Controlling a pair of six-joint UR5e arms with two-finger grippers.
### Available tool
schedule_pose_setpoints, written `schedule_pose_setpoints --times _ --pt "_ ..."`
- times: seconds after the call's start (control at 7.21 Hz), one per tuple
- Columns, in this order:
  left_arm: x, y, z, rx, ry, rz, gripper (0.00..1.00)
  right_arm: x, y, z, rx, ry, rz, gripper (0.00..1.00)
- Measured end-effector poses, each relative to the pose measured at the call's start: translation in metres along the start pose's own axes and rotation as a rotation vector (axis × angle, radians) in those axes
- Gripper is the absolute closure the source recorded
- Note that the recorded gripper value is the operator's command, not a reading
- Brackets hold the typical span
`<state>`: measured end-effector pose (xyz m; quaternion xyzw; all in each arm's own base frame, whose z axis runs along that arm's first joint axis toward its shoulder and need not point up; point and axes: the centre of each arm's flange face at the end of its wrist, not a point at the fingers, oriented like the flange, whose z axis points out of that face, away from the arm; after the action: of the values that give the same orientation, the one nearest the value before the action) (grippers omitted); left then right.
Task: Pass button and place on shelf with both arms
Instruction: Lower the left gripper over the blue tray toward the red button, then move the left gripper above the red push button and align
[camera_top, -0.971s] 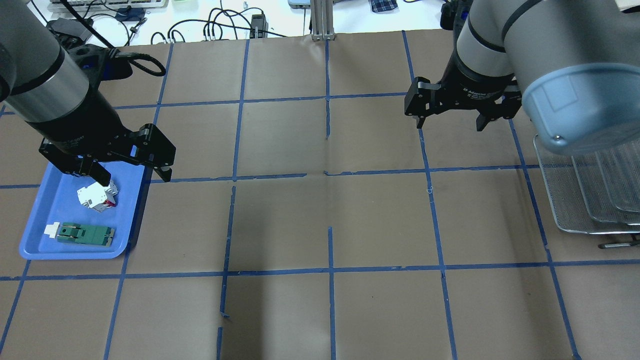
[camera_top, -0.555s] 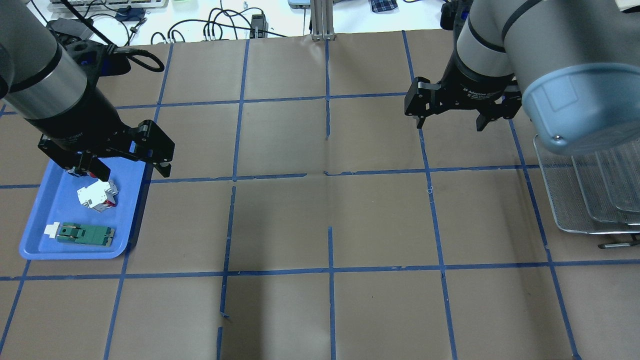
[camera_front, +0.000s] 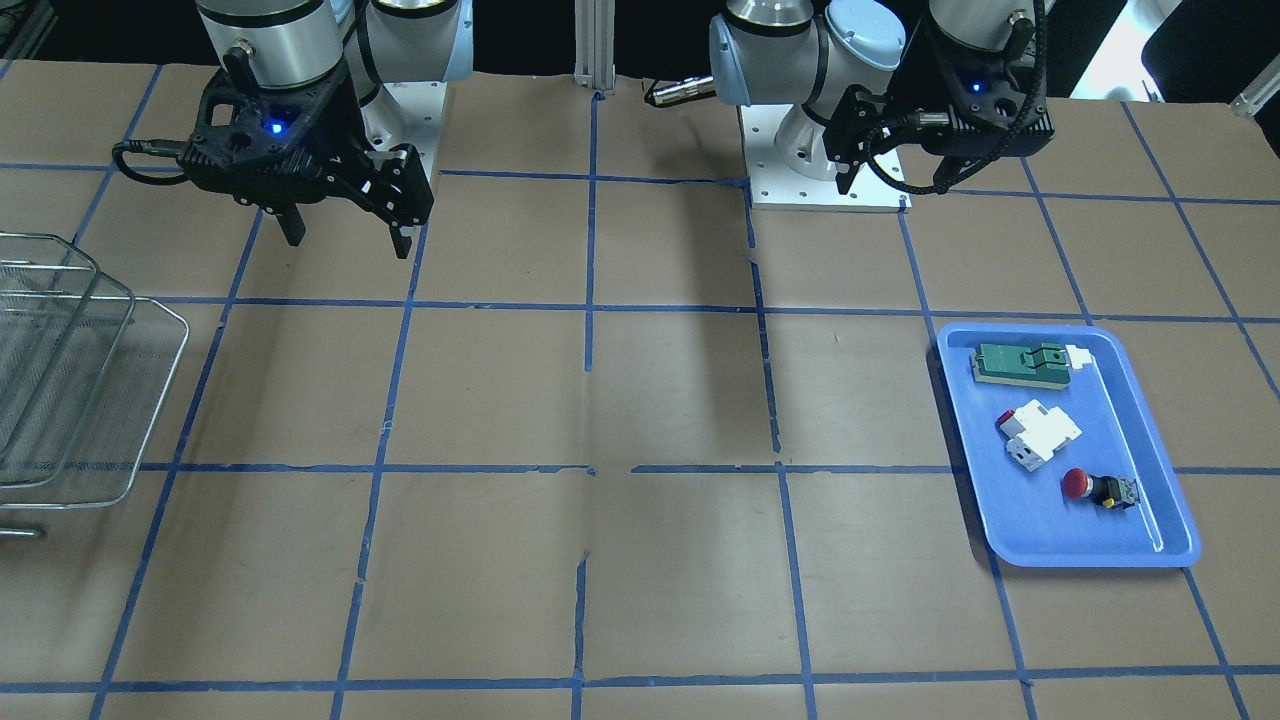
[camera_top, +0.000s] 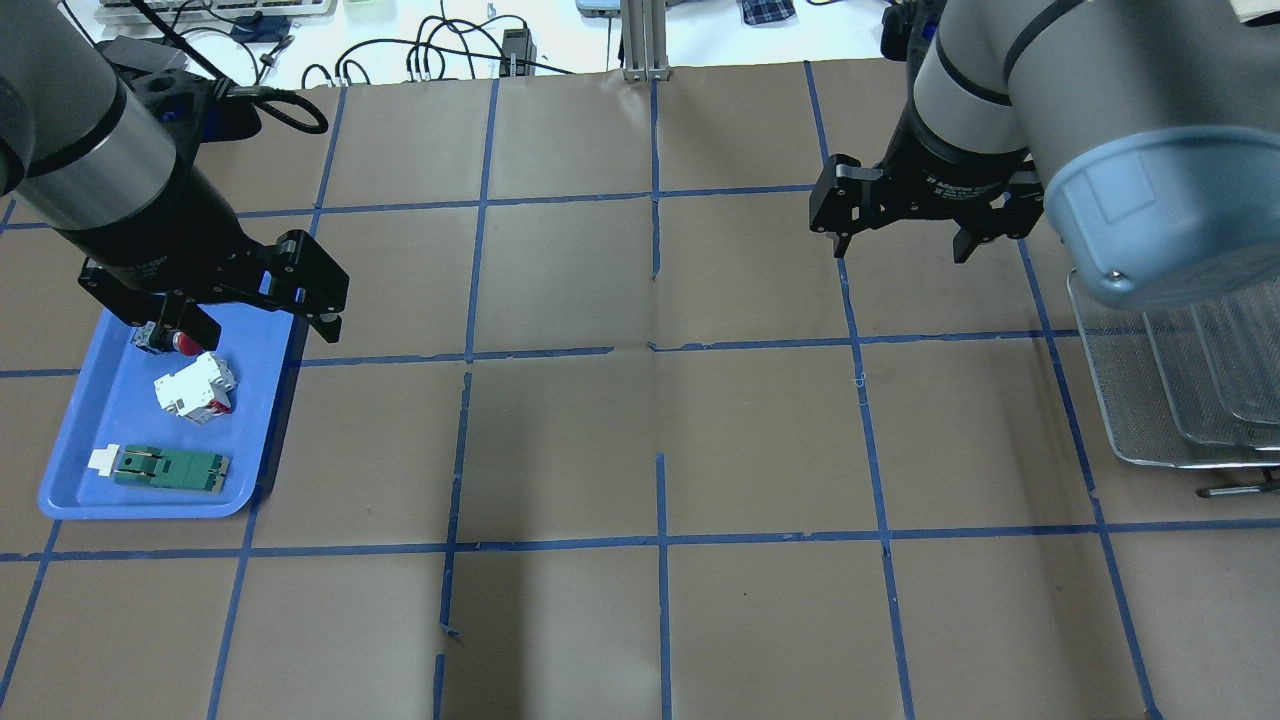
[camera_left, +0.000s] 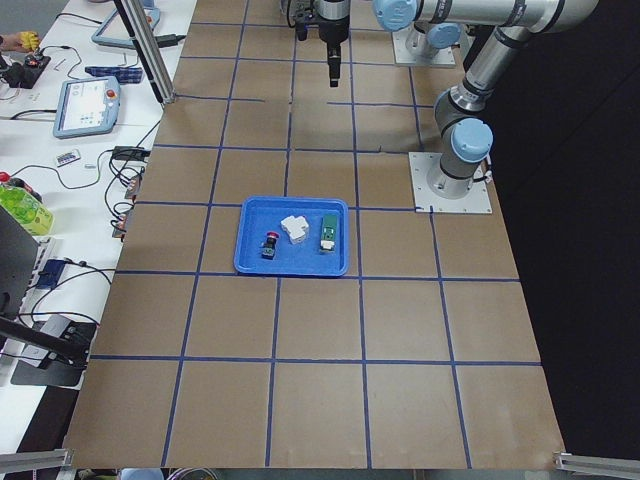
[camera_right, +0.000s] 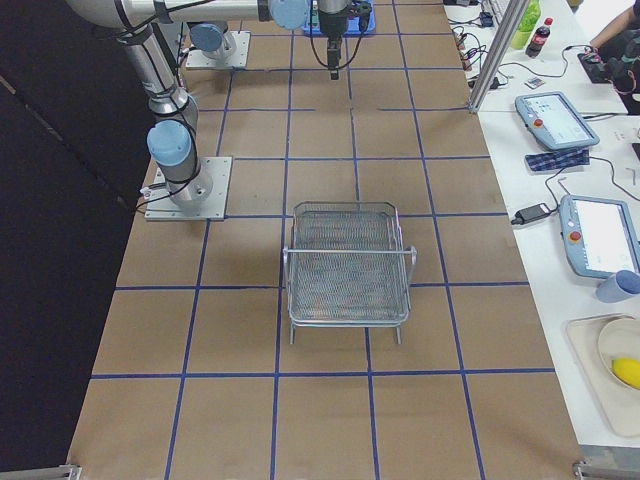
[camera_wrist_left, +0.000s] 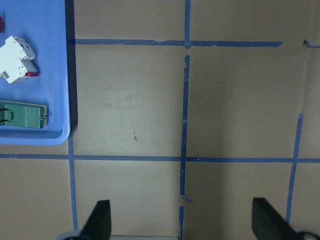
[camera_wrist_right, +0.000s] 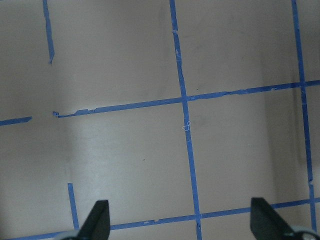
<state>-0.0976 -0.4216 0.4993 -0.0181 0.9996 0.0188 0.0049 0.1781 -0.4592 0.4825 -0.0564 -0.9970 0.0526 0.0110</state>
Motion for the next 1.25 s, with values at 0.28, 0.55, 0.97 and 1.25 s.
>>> schedule_pose_setpoints --times 0.28,0.55,0.97,1.25 --pt "-0.015 -0.007 0.001 0.006 -0.002 -0.107 0.0 0.0 0.0 0.0 0.0 0.001 0.001 0.0" --pt "-0.049 -0.017 0.002 0.016 0.003 -0.403 0.0 0.0 0.0 0.0 0.001 0.0 0.001 0.0" --pt "-0.169 -0.053 0.031 0.061 0.019 -0.846 0.0 0.0 0.0 0.0 0.0 0.001 0.0 0.0" --pt "-0.224 -0.07 0.063 0.082 0.016 -1.039 0.0 0.0 0.0 0.0 0.0 0.001 0.0 0.0"
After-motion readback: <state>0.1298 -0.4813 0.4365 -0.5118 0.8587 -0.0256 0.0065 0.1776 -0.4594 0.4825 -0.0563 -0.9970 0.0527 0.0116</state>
